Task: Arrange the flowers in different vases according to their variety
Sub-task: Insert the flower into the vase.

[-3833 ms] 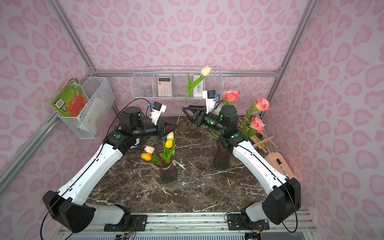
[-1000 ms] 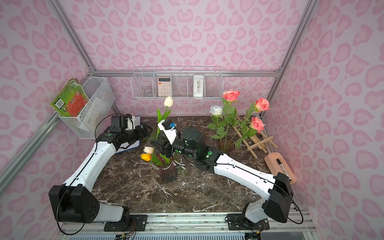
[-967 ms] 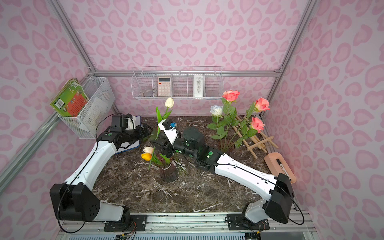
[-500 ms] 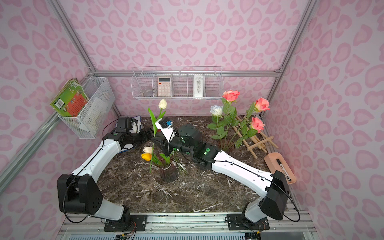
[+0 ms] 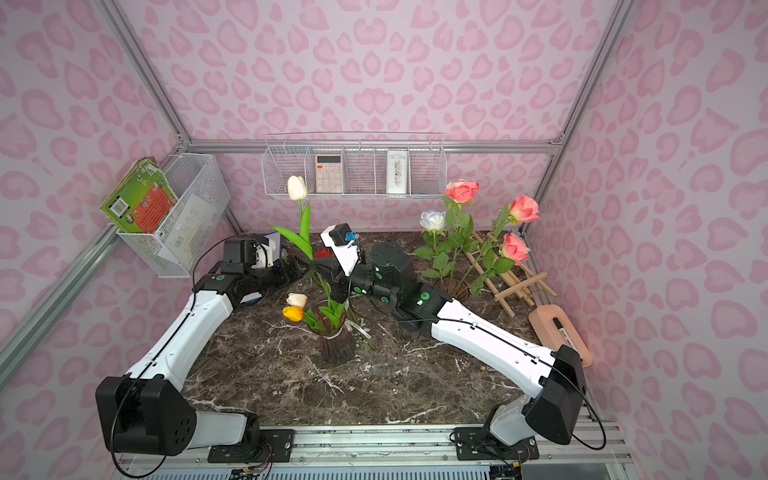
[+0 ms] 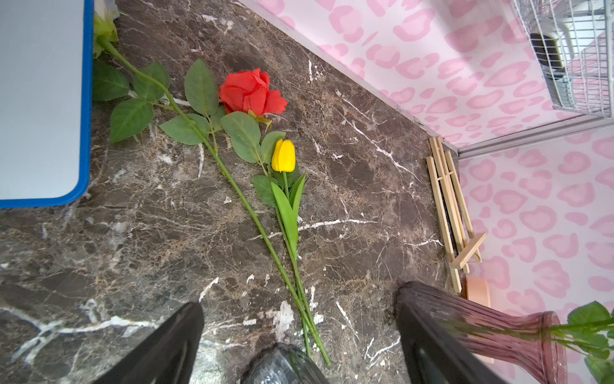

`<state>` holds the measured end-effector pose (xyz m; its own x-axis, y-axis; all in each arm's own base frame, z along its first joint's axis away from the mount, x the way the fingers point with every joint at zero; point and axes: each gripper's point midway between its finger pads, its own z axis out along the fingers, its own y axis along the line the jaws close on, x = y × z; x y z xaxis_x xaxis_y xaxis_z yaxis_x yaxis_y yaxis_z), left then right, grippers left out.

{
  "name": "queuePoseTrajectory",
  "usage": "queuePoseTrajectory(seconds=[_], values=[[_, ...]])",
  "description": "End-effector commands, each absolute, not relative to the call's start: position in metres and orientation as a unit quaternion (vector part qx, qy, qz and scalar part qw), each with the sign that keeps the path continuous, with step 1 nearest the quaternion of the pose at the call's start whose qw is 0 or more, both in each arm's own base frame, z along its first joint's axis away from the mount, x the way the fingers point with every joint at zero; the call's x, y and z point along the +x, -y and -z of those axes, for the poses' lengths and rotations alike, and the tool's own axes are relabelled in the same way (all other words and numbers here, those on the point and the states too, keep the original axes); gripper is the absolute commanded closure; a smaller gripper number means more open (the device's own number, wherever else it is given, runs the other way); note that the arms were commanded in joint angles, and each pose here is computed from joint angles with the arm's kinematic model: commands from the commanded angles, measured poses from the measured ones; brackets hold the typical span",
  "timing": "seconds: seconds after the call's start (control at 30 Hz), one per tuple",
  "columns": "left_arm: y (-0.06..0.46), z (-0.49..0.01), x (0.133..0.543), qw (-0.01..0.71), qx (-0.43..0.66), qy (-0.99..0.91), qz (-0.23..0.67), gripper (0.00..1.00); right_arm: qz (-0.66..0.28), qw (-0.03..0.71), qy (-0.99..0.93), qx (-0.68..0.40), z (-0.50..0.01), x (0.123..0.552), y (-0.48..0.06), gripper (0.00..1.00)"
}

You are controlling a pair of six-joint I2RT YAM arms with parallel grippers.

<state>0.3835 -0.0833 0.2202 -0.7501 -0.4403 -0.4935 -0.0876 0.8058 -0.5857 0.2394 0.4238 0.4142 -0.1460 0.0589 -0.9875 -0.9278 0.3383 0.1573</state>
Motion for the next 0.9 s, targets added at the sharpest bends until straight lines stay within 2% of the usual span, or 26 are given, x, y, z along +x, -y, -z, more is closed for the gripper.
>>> queuePoseTrajectory(seconds=[0.0,0.33,0.87], values=[[0.078,-0.222,0.383,0.334,-0.147,-0.894,0.26,0.04,-0.497,0.558,-0.566,-0.349,-0.438,0.231,-0.426,1.0],[0.069,-0.214,0.379,0.337,-0.159,-0.897,0.239,0.04,-0.54,0.562,-0.528,-0.338,-0.422,0.214,-0.431,1.0],[0.07,-0.21,0.379,0.336,-0.157,-0.898,0.238,0.04,-0.48,0.592,-0.546,-0.348,-0.358,0.215,-0.432,1.0]])
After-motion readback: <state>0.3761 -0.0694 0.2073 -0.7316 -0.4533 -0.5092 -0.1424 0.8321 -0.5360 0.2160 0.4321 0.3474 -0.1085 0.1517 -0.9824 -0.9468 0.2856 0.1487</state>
